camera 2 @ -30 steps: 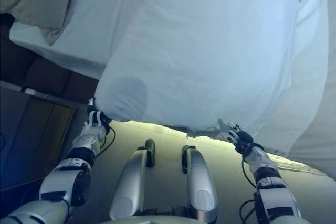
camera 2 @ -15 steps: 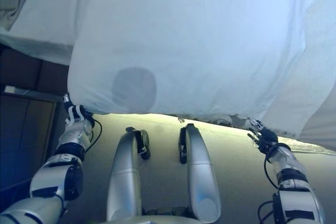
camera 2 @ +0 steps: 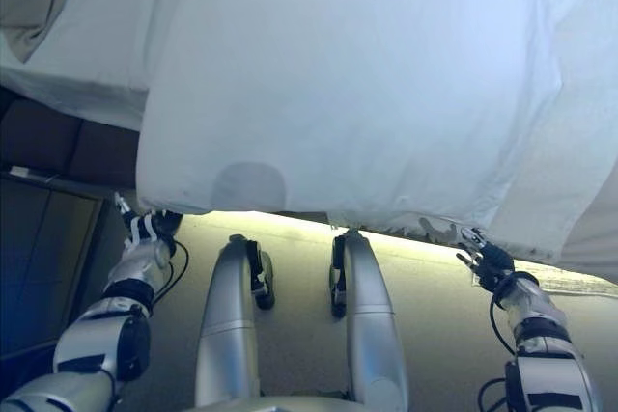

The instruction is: Make the bed neatly

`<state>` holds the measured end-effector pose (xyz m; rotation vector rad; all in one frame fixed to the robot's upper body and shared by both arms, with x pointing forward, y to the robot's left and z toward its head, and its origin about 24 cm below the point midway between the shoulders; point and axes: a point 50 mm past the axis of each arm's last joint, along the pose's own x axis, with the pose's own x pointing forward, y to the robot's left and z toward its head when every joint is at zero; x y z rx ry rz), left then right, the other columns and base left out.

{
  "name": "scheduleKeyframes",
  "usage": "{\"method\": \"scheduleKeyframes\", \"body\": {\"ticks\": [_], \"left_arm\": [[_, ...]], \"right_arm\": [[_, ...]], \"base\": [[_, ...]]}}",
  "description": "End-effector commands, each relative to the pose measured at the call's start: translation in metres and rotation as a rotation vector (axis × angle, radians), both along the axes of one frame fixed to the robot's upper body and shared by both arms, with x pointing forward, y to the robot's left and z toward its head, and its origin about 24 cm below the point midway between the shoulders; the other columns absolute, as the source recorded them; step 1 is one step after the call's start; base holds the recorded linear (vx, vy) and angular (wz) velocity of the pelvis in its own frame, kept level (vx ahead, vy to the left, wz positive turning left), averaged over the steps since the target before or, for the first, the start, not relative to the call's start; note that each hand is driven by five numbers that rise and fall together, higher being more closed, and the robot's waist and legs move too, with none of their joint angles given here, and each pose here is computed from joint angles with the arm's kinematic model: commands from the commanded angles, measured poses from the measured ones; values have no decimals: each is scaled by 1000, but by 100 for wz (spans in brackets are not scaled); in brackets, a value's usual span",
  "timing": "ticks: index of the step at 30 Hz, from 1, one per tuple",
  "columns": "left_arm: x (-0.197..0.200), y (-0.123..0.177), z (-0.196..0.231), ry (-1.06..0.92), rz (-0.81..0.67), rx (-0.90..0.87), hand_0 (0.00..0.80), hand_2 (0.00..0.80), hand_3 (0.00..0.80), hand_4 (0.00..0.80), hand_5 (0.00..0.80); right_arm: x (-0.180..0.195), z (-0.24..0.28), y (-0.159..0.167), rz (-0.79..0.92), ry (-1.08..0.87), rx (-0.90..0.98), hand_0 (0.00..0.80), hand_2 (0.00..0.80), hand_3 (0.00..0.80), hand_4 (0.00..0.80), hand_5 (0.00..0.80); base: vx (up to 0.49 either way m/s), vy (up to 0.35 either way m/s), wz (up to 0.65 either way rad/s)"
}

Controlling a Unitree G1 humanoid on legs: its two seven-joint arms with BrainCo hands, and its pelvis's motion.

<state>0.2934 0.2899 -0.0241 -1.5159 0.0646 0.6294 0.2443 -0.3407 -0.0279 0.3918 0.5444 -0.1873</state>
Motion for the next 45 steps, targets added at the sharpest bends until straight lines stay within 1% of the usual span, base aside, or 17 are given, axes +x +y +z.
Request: {"method": "scheduleKeyframes", "body": {"ticks": [1, 6, 8, 10, 12, 13, 15, 18, 20, 23, 25, 28, 32, 37, 42, 45], "left_arm": [[-42, 32, -22, 110, 92, 32, 0, 0, 0, 0, 0], [-72, 10, -55, 180, -4, 35, 0, 0, 0, 0, 0], [-76, 4, -57, 132, -39, 70, 0, 0, 0, 0, 0], [-70, -1, -50, 17, -52, 96, 0, 0, 0, 0, 0], [-57, -20, -30, -243, -114, 138, 0, 0, 0, 0, 0], [-54, -28, -23, -330, -148, 144, 0, 0, 0, 0, 0], [-53, -50, -6, -553, -244, 164, 0, 0, 0, 0, 0], [-64, -75, 5, -811, -423, 190, 0, 0, 0, 0, 0], [-70, -87, 9, -929, -515, 207, 0, 0, 0, 0, 0], [-70, -92, 23, -1066, -551, 243, 0, 0, 0, 0, 0], [-66, -90, 37, -1136, -566, 279, 0, 0, 0, 0, 0], [-62, -89, 49, -1182, -592, 297, 0, 0, 0, 0, 0], [-54, -89, 52, -1096, -636, 317, 0, 0, 0, 0, 0], [-47, -72, 52, -987, -573, 336, 0, 0, 0, 0, 0], [-33, -52, 59, -862, -498, 377, 0, 0, 0, 0, 0], [-25, -40, 58, -765, -504, 406, 0, 0, 0, 0, 0]], "right_arm": [[-16, -8, -6, -37, -27, 7, 0, 0, 0, 0, 0], [-26, -16, 1, -30, -18, 13, 0, 0, 0, 0, 0], [-28, -19, 5, -30, -10, 18, 0, 0, 0, 0, 0], [-29, -20, 9, -31, -1, 22, 0, 0, 0, 0, 0], [-32, -25, 18, -31, 5, 30, 0, 0, 0, 0, 0], [-34, -26, 21, -35, 8, 33, 0, 0, 0, 0, 0], [-41, -33, 32, -39, 14, 38, 0, 0, 0, 0, 0], [-45, -38, 42, -43, 22, 48, 0, 0, 0, 0, 0], [-48, -40, 45, -40, 35, 51, 0, 0, 0, 0, 0], [-52, -41, 45, -39, 70, 50, 0, 0, 0, 0, 0], [-58, -44, 46, -40, 98, 49, 0, 0, 0, 0, 0], [-69, -50, 46, -39, 130, 50, 0, 0, 0, 0, 0], [-89, -59, 43, -25, 194, 45, 0, 0, 0, 0, 0], [-109, -63, 37, -2, 264, 20, 0, 0, 0, 0, 0], [-125, -64, 26, -40, 325, -1, 0, 0, 0, 0, 0], [-134, -62, 14, -63, 345, -16, 0, 0, 0, 0, 0]], "base": [[79, -44, 5], [77, -41, 10], [82, -54, 9], [52, -42, 8], [34, -46, 12], [32, -50, 10], [42, -51, 5], [49, -52, 4], [66, -35, -3], [98, -17, -4], [119, -9, -4], [102, -8, -7], [168, 4, -4], [237, 27, -5], [168, 32, -8], [130, 29, -9]]}}
